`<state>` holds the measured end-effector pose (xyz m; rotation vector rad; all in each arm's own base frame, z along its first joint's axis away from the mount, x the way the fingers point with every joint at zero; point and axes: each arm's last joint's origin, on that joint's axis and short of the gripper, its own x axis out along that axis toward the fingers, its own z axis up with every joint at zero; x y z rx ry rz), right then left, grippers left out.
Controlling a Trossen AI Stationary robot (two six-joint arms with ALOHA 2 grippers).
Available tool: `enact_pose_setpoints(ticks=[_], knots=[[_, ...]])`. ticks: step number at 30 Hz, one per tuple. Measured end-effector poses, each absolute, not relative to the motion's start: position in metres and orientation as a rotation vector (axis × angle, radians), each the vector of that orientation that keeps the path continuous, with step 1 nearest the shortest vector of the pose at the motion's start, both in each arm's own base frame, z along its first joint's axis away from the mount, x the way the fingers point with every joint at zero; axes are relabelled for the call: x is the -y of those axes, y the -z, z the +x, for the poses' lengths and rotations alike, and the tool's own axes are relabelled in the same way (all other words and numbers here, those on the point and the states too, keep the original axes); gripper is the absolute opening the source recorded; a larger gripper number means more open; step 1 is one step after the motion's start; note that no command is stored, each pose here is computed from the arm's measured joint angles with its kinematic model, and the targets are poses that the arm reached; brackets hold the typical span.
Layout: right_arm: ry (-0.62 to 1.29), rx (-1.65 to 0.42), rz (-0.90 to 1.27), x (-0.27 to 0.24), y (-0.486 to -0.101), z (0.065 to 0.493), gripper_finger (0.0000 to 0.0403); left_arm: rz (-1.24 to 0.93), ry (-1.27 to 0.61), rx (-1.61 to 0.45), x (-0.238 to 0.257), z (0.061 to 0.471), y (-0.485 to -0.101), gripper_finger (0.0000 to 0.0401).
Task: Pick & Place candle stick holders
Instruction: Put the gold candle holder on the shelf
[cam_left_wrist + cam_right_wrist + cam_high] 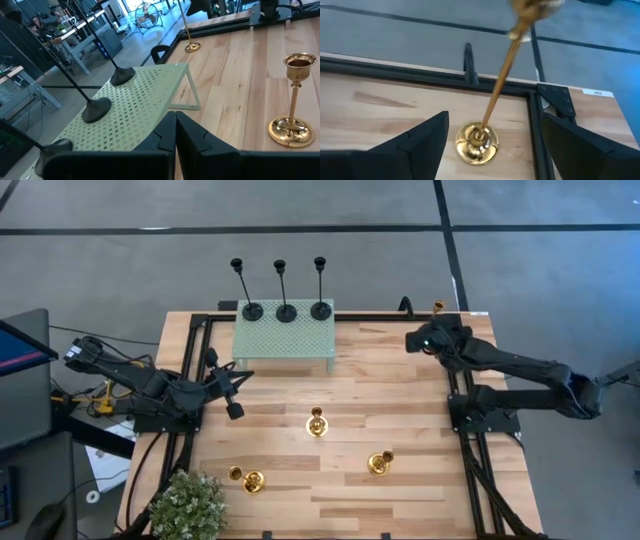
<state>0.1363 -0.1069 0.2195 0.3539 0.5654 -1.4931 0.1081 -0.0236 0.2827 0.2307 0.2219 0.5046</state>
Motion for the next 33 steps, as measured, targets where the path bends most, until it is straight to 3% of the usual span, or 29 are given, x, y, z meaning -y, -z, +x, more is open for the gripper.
enact_pose_setpoints(ticks=[18,24,33], knots=[[1.656,-0.655,0.345,0.163,-0.185,0.144,0.0291,0.220,-0.505,-0.229,0.024,0.108,-0.281,0.0004],[1.662,-0.682,0.333,0.166,-0.181,0.144,0.0230,0.221,-0.505,-0.230,0.024,0.108,-0.281,0.0004],[1.660,-0.711,0.341,0.162,-0.179,0.143,0.0073,0.221,-0.506,-0.233,0.023,0.108,-0.281,0.0005]])
